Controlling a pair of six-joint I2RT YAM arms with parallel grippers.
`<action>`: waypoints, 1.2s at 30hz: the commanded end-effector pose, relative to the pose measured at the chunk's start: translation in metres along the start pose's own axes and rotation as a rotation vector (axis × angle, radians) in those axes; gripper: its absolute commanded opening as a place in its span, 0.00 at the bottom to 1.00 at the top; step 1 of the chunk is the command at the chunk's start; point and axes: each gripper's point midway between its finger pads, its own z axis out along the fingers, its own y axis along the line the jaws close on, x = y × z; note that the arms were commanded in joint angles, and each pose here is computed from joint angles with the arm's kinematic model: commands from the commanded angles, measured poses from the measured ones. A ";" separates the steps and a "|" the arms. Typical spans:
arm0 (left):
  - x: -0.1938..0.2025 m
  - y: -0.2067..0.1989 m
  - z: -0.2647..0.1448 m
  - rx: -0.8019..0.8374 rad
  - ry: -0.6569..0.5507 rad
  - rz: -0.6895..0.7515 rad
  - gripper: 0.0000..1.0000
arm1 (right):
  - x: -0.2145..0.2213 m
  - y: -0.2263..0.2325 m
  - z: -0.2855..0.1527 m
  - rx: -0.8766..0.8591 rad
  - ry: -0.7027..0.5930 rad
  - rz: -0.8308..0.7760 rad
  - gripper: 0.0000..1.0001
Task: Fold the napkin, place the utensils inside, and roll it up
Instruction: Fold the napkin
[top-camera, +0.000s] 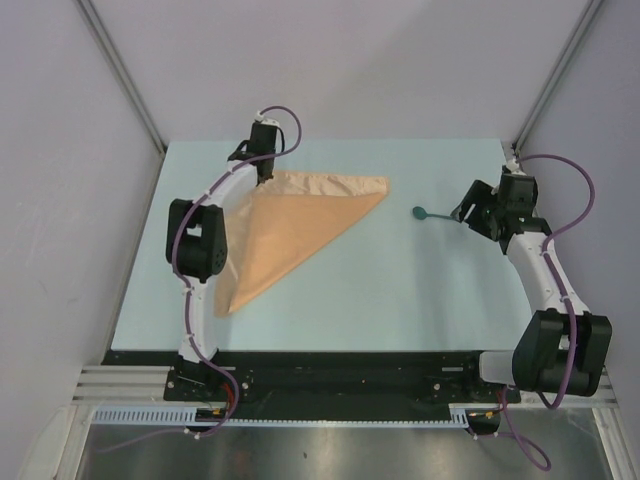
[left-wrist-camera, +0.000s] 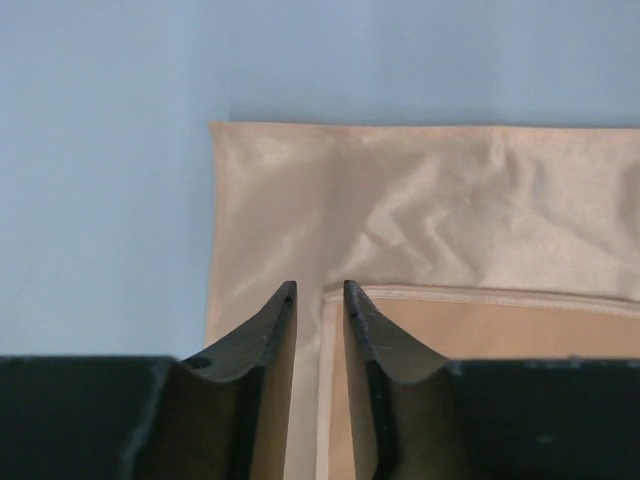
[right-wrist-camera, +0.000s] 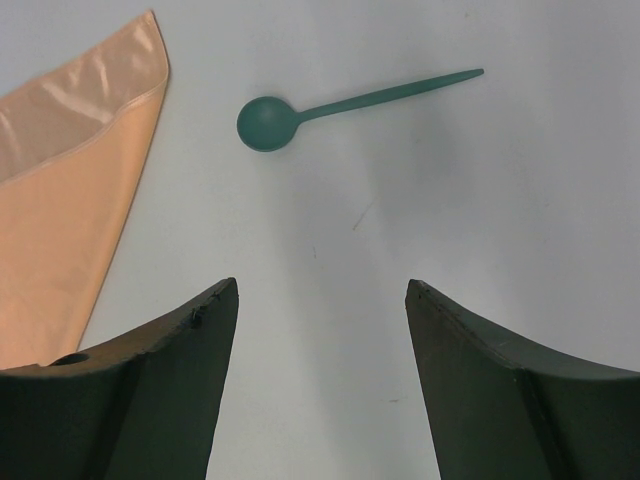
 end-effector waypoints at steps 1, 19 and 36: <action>0.012 -0.021 0.008 0.142 0.052 -0.078 0.35 | -0.022 0.011 -0.002 -0.038 -0.058 -0.014 0.73; 0.073 -0.010 -0.026 0.272 0.149 -0.300 0.51 | 0.013 0.057 0.044 -0.137 0.073 -0.094 0.73; 0.143 0.012 -0.134 0.286 0.079 -0.490 0.72 | 0.070 0.163 0.180 -0.318 0.288 -0.116 0.58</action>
